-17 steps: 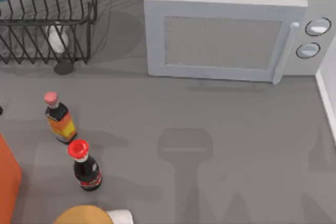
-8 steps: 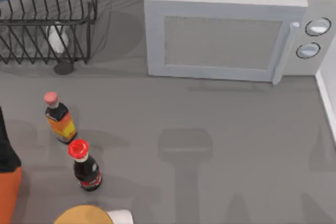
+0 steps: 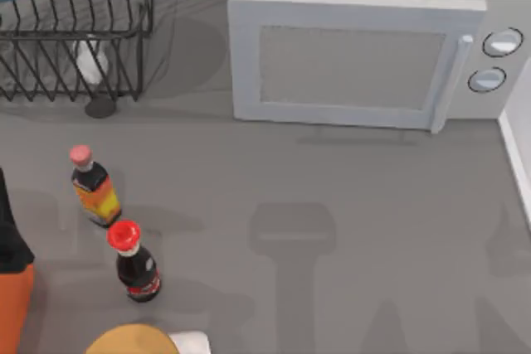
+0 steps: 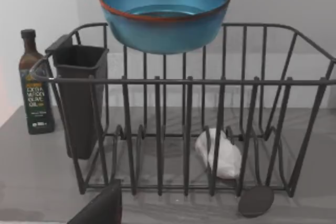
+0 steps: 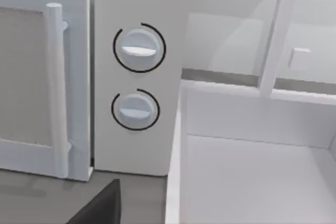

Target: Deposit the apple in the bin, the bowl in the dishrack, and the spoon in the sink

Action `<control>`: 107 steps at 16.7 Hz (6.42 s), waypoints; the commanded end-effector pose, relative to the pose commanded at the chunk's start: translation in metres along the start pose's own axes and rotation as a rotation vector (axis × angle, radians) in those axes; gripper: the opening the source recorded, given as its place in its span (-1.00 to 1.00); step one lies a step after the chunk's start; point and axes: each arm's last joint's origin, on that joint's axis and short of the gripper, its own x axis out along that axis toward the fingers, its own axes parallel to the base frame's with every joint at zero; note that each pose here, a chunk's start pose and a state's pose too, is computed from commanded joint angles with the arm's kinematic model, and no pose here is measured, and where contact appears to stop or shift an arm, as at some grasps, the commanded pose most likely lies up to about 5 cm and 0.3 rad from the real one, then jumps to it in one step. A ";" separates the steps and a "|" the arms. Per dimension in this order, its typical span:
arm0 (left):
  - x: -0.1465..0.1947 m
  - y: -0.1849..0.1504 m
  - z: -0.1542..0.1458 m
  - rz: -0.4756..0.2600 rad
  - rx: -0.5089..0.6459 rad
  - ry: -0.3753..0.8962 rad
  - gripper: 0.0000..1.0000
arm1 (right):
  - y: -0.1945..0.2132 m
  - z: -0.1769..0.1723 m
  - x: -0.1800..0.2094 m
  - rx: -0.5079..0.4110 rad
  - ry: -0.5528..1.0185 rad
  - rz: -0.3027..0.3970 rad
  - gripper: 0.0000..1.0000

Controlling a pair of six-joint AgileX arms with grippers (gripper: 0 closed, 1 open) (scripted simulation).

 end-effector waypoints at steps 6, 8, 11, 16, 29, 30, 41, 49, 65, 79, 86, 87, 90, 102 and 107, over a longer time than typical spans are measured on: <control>0.000 0.000 0.000 0.000 0.000 0.000 1.00 | 0.002 0.011 0.020 -0.392 0.384 0.186 1.00; 0.000 0.000 0.000 0.000 0.000 0.000 1.00 | 0.000 0.017 0.030 -0.534 0.516 0.282 1.00; 0.000 0.000 0.000 0.000 0.000 0.000 1.00 | -0.006 0.022 0.050 -0.729 0.701 0.453 1.00; 0.000 0.000 0.000 0.000 0.000 0.000 1.00 | -0.029 0.025 0.084 -0.952 0.928 0.758 1.00; 0.000 0.000 0.000 0.000 0.000 0.000 1.00 | -0.110 0.030 0.108 -1.070 1.121 1.083 1.00; 0.000 0.000 0.000 0.000 0.000 0.000 1.00 | -0.111 0.031 0.108 -1.073 1.122 1.080 1.00; 0.000 0.000 0.000 0.000 0.000 0.000 1.00 | -0.109 -0.008 0.117 -1.073 1.122 1.079 1.00; 0.000 0.000 0.000 0.000 0.000 0.000 1.00 | -0.101 -0.068 0.119 -1.073 1.122 1.080 1.00; 0.000 0.000 0.000 0.000 0.000 0.000 1.00 | -0.101 -0.068 0.119 -1.073 1.122 1.080 -0.96; 0.000 0.000 0.000 0.000 0.000 0.000 1.00 | -0.106 -0.020 0.118 -1.073 1.160 1.042 -1.00; 0.000 0.000 0.000 0.000 0.000 0.000 1.00 | -0.111 0.049 0.105 -1.058 1.168 1.047 -1.00; 0.000 0.000 0.000 0.000 0.000 0.000 1.00 | -0.112 0.052 0.105 -1.061 1.166 1.044 -1.00; 0.000 0.000 0.000 0.000 0.000 0.000 1.00 | -0.111 0.051 0.105 -1.058 1.167 1.048 -1.00; 0.000 0.000 0.000 0.000 0.000 0.000 1.00 | -0.132 0.084 0.237 -1.056 1.186 1.151 -1.00; 0.000 0.000 0.000 0.000 0.000 0.000 1.00 | -0.122 0.094 0.322 -1.081 1.167 1.106 -1.00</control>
